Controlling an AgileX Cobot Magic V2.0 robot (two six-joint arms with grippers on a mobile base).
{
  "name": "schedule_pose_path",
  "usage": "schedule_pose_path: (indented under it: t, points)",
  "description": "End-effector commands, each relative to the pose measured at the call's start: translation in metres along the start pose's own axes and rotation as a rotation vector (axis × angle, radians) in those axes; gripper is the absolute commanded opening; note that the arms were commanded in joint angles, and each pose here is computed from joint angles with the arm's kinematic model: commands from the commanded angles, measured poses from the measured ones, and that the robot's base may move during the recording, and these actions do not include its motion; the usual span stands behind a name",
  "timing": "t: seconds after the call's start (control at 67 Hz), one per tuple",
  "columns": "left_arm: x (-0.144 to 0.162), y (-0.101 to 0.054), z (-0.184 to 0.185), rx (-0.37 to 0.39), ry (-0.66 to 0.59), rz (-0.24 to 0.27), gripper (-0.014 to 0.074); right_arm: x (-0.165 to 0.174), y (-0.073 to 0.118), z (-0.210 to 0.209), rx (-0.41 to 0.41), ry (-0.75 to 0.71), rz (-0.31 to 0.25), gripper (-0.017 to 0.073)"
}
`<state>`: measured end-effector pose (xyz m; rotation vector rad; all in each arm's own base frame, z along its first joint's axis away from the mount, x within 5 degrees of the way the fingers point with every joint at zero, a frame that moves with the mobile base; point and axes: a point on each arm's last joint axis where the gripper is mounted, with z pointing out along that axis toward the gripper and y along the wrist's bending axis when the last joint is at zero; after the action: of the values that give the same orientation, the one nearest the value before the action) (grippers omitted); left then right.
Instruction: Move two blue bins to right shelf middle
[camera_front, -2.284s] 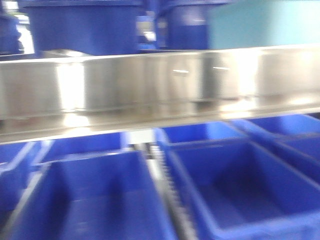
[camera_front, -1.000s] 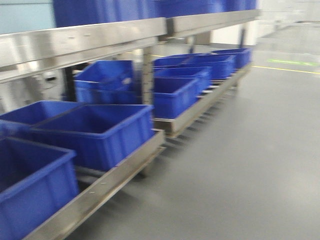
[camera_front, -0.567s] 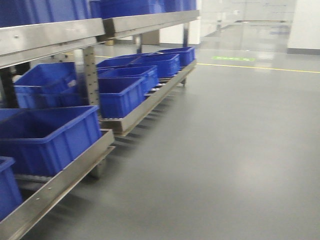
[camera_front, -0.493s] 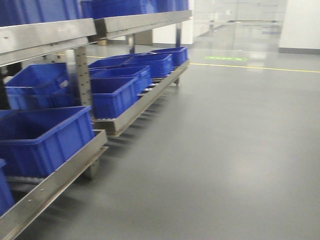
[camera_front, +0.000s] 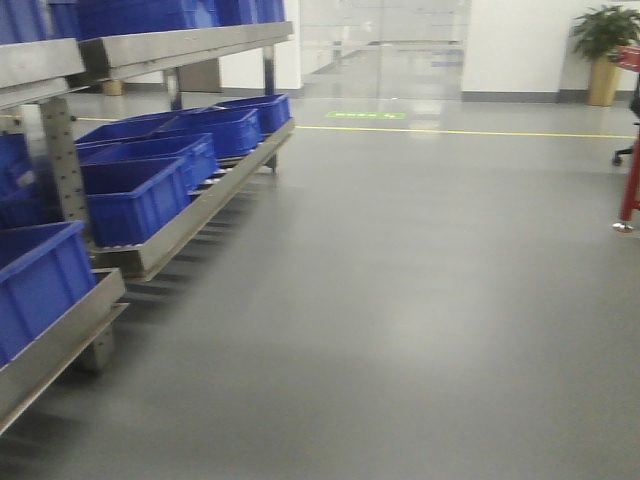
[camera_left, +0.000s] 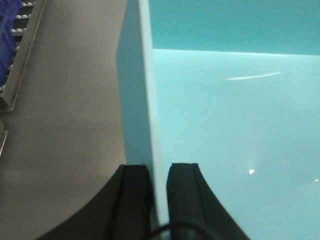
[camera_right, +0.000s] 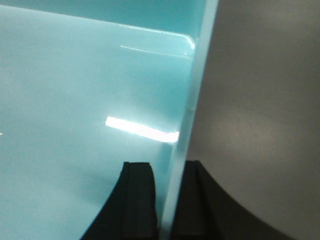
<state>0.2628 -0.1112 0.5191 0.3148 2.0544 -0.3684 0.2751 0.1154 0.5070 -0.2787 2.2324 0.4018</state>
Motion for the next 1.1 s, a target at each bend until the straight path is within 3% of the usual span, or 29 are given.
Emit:
schedule_pose_path:
  t: [0.0, 1.09]
  points:
    - [-0.009, -0.0023, -0.0103, 0.012, -0.088, 0.008, -0.0111, -0.0028, -0.0025, -0.0066, 0.022, -0.032, -0.032, -0.0153]
    - [-0.009, -0.0023, -0.0103, 0.012, -0.088, 0.008, -0.0111, -0.0028, -0.0025, -0.0066, 0.022, -0.032, -0.032, -0.0153]
